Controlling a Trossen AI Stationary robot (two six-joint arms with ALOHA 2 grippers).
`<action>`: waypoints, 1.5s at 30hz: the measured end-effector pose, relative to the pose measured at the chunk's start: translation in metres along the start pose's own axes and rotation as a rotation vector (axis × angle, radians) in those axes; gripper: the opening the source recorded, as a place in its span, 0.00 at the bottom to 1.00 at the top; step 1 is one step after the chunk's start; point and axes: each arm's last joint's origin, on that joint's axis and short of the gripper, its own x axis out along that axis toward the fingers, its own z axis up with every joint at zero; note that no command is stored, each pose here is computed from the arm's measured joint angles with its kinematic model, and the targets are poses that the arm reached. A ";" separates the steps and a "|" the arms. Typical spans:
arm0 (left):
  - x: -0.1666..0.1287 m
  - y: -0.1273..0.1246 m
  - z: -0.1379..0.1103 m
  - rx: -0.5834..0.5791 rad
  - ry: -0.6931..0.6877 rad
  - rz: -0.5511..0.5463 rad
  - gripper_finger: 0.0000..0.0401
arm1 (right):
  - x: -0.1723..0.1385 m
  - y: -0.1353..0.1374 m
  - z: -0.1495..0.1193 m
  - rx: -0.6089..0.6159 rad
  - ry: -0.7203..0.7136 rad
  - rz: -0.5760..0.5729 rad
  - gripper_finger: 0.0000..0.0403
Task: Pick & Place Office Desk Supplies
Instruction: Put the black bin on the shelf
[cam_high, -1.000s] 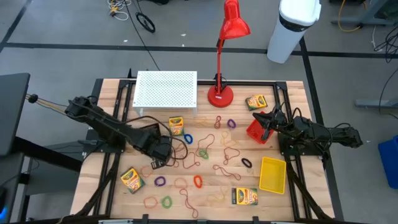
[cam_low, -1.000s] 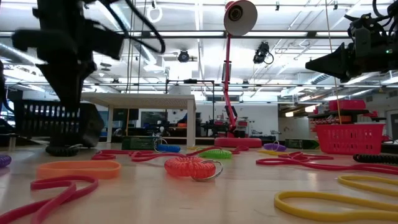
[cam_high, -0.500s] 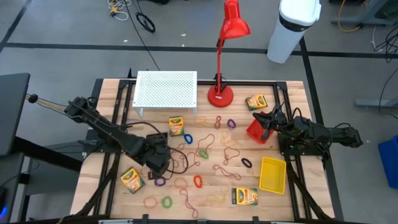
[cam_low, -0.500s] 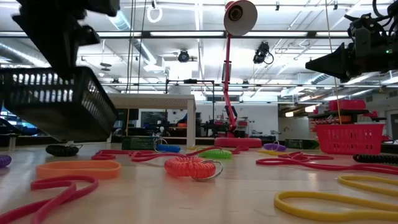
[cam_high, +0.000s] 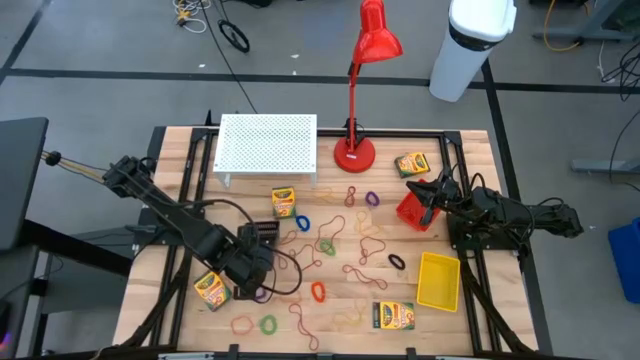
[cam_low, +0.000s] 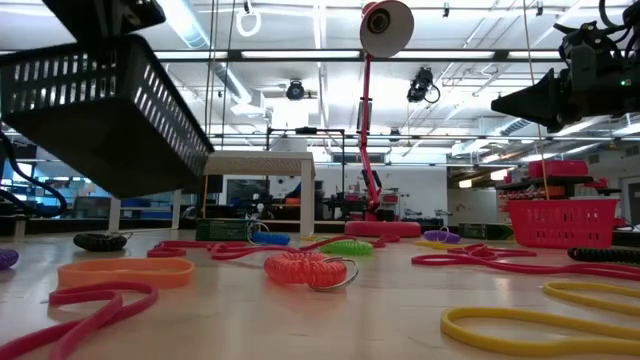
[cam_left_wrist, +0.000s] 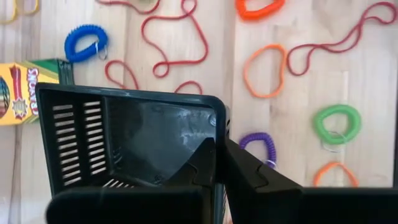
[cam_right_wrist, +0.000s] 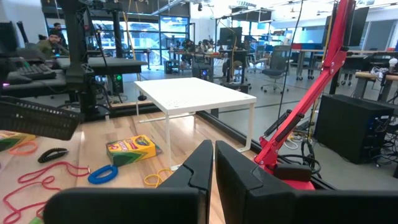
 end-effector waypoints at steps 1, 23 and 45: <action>-0.001 0.000 0.001 0.003 -0.005 -0.003 0.05 | 0.000 0.000 0.000 0.000 0.001 0.000 0.07; -0.011 0.000 0.007 0.015 -0.027 -0.002 0.05 | 0.000 0.000 0.000 0.000 0.001 0.000 0.07; -0.048 0.005 0.028 0.088 -0.130 0.037 0.05 | 0.000 0.000 0.000 0.000 0.000 0.000 0.07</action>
